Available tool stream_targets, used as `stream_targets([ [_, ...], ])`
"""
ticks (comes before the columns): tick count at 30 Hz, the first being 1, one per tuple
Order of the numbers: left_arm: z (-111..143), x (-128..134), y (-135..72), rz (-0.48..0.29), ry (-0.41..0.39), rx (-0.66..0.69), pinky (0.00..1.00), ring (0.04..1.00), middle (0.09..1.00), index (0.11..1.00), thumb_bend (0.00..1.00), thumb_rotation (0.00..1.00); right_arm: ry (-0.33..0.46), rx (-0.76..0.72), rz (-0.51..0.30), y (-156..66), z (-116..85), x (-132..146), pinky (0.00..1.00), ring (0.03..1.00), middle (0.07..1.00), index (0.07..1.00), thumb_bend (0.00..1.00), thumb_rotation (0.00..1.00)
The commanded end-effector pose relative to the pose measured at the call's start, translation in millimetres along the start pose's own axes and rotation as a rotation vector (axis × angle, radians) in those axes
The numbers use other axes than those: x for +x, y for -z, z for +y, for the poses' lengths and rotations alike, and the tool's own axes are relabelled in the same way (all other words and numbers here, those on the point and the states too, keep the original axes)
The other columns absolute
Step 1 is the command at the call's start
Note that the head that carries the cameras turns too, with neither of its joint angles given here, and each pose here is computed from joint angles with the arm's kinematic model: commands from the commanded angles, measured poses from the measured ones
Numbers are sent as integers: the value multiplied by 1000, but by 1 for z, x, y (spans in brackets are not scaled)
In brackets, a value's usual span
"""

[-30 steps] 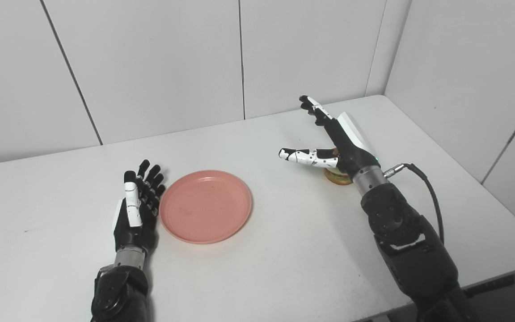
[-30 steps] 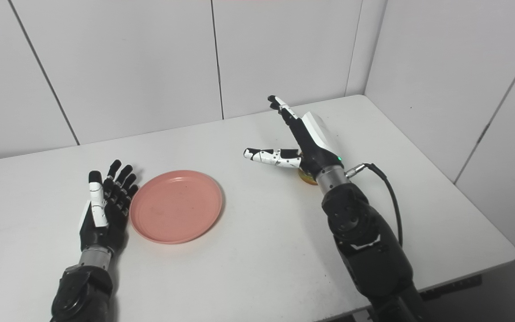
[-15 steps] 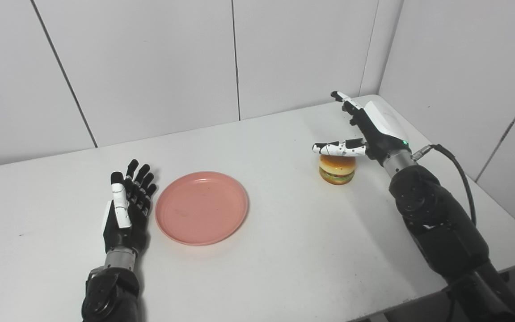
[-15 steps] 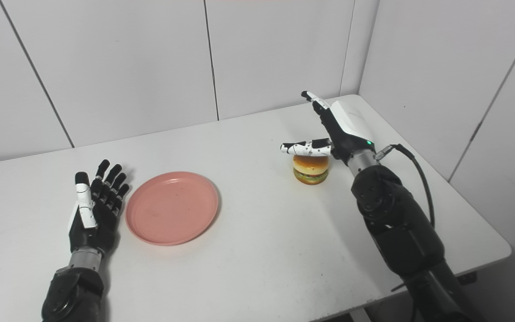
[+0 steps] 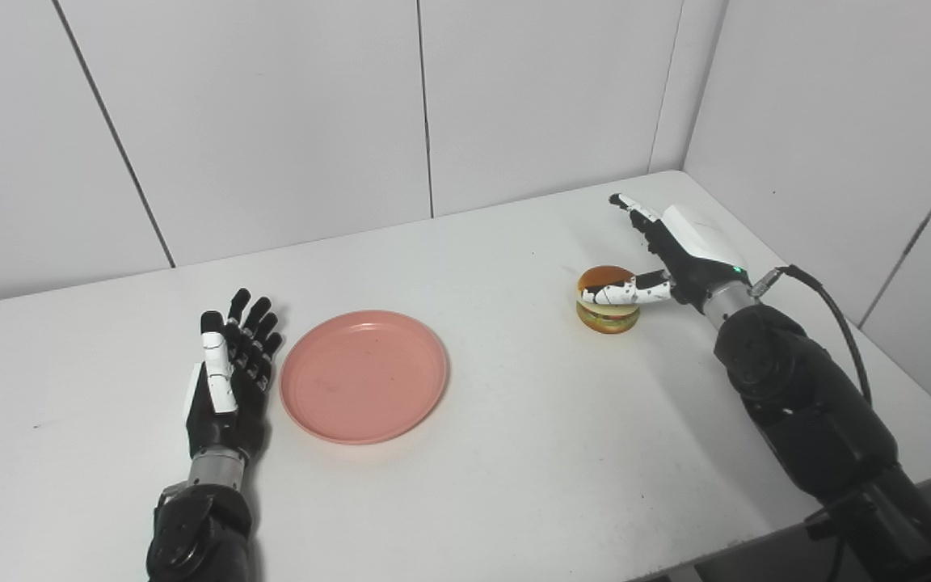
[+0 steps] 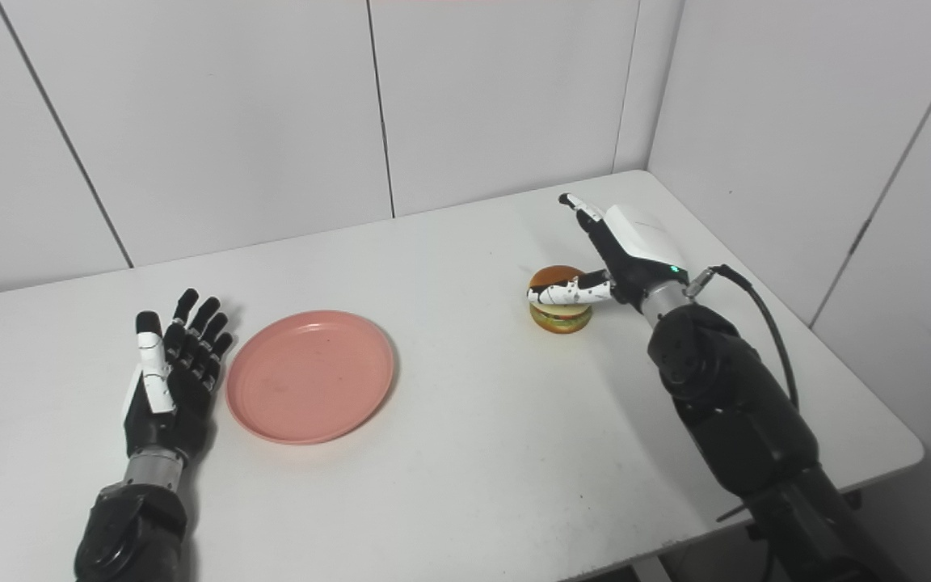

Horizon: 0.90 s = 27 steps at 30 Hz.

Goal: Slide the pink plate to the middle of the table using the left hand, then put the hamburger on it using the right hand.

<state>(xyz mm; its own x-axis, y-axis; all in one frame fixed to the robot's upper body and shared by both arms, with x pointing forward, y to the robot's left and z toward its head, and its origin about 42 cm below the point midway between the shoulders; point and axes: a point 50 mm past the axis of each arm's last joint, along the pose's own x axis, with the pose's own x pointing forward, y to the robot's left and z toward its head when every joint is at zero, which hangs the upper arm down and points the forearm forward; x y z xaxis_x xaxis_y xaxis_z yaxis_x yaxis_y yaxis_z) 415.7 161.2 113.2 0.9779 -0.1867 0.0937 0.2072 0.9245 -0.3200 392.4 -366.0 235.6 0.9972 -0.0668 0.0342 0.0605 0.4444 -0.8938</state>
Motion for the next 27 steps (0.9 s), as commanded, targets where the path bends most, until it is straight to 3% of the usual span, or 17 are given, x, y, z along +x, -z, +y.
stream_targets([
  [1, 4, -10, 10, 16, -9, -3, 981, 972, 950, 950, 827, 996, 59, -35, -36, -5, -21, 10, 702, 858, 912, 924, 889, 470],
  [6, 4, -10, 10, 15, -7, -1, 986, 975, 952, 953, 814, 1000, 23, -33, -29, -2, -11, 15, 588, 778, 911, 932, 900, 454],
  [8, 3, -11, 9, 13, -7, 5, 982, 972, 949, 951, 811, 1000, 6, -44, -23, -2, -8, 16, 602, 793, 918, 928, 905, 457],
  [10, 3, -11, 9, 14, -5, 9, 980, 974, 952, 952, 816, 1000, -14, -61, -17, -2, -4, 17, 710, 856, 923, 928, 913, 480],
  [13, 2, -12, 8, 13, -4, 14, 979, 973, 952, 950, 810, 1000, -36, -86, -18, -2, 1, 18, 788, 898, 925, 926, 913, 494],
  [19, 1, -12, 8, 11, -7, 5, 987, 975, 955, 953, 803, 1000, -66, -105, -22, -3, 11, 23, 760, 879, 916, 919, 920, 468],
  [27, 0, -12, 7, 13, -13, 7, 980, 969, 949, 948, 817, 1000, -61, -141, -74, -9, 16, 24, 735, 826, 859, 870, 854, 343],
])
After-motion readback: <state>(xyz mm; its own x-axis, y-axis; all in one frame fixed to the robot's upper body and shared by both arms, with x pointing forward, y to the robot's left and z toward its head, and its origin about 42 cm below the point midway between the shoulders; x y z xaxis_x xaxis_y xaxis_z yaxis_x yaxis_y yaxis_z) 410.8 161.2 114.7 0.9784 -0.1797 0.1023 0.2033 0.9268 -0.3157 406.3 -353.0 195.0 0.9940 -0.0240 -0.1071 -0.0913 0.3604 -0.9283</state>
